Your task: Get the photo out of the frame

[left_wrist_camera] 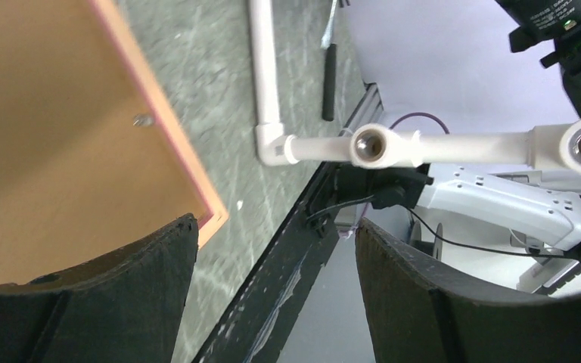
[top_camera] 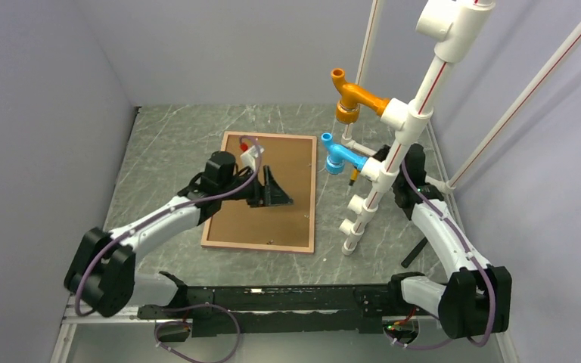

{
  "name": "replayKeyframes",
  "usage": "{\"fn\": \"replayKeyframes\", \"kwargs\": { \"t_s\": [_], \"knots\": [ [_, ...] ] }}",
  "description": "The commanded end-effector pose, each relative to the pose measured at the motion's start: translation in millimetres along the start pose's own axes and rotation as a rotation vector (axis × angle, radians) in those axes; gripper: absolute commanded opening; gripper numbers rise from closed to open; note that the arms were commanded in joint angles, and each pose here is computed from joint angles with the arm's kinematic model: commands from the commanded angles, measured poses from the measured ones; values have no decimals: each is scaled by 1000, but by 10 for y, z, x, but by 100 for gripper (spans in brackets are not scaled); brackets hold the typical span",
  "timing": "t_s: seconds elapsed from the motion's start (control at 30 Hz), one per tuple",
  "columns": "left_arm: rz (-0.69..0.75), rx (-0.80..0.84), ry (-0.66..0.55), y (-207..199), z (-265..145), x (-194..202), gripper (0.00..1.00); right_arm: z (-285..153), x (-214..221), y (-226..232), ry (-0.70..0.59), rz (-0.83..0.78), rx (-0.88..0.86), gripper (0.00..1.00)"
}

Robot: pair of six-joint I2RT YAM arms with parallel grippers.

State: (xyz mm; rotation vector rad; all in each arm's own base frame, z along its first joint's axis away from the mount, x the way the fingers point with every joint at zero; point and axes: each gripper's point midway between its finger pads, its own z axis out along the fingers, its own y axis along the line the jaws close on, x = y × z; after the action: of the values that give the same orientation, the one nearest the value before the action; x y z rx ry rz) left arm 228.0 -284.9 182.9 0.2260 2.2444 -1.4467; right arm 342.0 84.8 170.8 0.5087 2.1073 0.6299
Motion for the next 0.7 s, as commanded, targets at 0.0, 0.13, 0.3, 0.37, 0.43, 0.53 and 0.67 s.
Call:
{"fn": "replayKeyframes", "kwargs": {
  "t_s": [0.0, 0.13, 0.3, 0.37, 0.43, 0.53, 0.67],
  "knots": [
    [110, 113, -43, -419, 307, -296, 78, -123, -114, 965, -66, -16, -373, 0],
    [120, 75, -30, -371, 582, -363, 78, -143, -30, 1222, -42, 38, -462, 0],
    [123, 87, -11, -444, 829, -403, 75, -194, 100, 1315, -6, 96, -512, 0],
    [114, 120, -6, -494, 886, -389, 73, -227, 130, 1305, -10, 116, -519, 0],
    [119, 183, -3, -608, 929, -360, 72, -240, 146, 1285, -16, 128, -523, 0],
    [112, 235, 5, -693, 992, -293, 70, -226, 206, 1278, 4, 135, -534, 0],
    [97, 232, 27, -628, 1076, -223, 54, -261, 265, 1294, 31, 155, -552, 0]
  ]
}}
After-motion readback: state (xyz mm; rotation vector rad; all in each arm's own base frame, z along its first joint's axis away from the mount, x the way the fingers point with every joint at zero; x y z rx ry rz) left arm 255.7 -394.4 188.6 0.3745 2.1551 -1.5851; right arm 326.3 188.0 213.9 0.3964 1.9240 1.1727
